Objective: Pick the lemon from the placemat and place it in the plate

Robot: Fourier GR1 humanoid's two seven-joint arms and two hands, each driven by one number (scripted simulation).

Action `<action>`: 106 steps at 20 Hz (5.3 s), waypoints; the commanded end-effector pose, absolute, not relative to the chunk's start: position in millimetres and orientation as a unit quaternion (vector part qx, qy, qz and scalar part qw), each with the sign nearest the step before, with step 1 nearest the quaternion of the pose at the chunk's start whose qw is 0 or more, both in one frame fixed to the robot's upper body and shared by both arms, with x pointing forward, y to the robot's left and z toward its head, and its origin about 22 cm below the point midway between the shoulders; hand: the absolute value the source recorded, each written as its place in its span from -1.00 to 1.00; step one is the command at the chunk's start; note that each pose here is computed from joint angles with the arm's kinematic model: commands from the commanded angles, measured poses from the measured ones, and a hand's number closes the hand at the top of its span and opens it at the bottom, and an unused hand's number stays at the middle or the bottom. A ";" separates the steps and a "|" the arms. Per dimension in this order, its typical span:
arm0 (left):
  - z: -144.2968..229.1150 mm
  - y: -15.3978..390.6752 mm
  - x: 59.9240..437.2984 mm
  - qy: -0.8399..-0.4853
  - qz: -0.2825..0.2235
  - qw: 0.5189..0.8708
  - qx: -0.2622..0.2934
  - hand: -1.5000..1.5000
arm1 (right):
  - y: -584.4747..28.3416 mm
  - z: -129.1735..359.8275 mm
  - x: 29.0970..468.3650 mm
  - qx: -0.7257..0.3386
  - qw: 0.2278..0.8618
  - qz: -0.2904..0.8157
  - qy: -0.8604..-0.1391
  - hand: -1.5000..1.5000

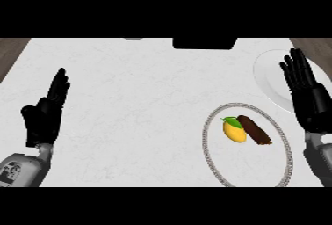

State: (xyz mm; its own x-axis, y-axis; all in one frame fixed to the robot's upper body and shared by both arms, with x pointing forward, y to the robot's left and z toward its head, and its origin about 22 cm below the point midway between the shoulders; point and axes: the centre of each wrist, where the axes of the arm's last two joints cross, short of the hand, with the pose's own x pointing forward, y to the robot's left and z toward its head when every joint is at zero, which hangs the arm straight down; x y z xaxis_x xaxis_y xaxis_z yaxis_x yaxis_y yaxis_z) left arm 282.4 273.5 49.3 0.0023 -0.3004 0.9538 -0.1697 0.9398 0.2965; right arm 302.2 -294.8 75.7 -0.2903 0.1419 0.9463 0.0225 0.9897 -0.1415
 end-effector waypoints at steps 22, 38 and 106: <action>-29.2 232.5 233.1 -0.567 -0.014 0.823 -0.009 0.00 | -403.7 111.0 377.8 0.045 0.479 0.346 -0.805 -1.00; -17.1 249.4 225.7 -0.560 -0.005 0.829 -0.003 0.00 | -335.1 102.5 375.1 -0.027 0.448 0.608 -0.654 -1.00; -29.4 232.6 239.4 -0.568 -0.021 0.823 -0.006 0.00 | -223.9 76.2 408.8 -0.548 0.612 0.086 -0.563 1.00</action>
State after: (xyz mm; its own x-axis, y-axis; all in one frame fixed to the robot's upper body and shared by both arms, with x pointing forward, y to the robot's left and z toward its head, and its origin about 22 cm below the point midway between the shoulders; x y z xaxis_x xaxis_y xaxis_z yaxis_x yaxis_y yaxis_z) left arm 235.8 234.5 -32.0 0.3585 -0.0193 0.9333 0.0264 0.9996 0.0105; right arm 394.4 -238.4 49.8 0.2124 0.8536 0.4756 0.2946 0.4081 -0.8641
